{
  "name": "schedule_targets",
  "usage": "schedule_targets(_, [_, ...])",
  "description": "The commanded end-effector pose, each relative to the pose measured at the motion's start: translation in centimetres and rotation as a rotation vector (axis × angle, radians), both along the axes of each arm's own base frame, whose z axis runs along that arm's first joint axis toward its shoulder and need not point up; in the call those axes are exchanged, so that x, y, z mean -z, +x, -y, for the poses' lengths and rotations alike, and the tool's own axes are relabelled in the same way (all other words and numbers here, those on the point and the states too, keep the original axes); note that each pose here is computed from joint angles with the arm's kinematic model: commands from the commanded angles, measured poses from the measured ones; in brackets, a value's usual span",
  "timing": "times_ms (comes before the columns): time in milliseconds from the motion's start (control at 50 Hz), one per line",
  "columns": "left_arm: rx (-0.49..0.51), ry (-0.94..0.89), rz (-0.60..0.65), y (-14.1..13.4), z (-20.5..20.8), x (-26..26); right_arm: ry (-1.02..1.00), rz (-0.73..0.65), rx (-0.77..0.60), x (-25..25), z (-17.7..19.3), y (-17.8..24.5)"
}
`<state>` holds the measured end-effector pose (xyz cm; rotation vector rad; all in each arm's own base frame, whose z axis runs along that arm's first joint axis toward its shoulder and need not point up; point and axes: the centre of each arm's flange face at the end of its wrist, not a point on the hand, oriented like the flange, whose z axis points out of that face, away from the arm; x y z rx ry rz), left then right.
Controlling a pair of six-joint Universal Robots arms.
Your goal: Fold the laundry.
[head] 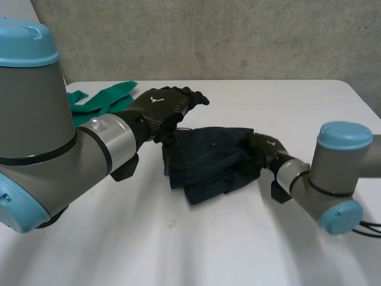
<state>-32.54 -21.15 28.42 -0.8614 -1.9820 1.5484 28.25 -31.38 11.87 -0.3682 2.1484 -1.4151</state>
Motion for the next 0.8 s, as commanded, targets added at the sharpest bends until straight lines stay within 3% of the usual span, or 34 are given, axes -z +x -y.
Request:
schedule_targets(20, [-0.003,-0.007,-0.005,0.0,0.1,-0.1,-0.074,-0.078,-0.068,-1.3,2.7,1.1])
schedule_targets(120, [-0.015,-0.008,-0.006,0.2,0.5,-0.1,-0.159,-0.161,-0.137,-2.2,5.6,1.7])
schedule_targets(180, [-0.021,-0.008,-0.006,0.4,0.7,-0.1,-0.199,-0.179,-0.096,-2.2,8.7,0.4])
schedule_targets(260, [-0.023,-0.008,-0.006,0.4,0.9,0.0,-0.275,-0.182,0.005,-2.9,13.9,-2.8])
schedule_targets(380, [-0.023,-0.003,-0.003,0.3,1.0,0.3,-0.373,-0.229,0.301,-3.4,21.2,-11.8])
schedule_targets(500, [-0.024,0.001,0.000,0.3,1.0,0.5,-0.398,-0.270,0.450,-2.2,23.4,-18.4])
schedule_targets(640, [-0.028,0.016,0.009,0.2,1.2,1.1,-0.386,-0.361,0.530,-0.5,24.2,-24.3])
schedule_targets(800, [-0.026,0.022,0.013,0.1,1.2,1.4,-0.424,-0.365,0.486,-0.6,24.6,-27.1])
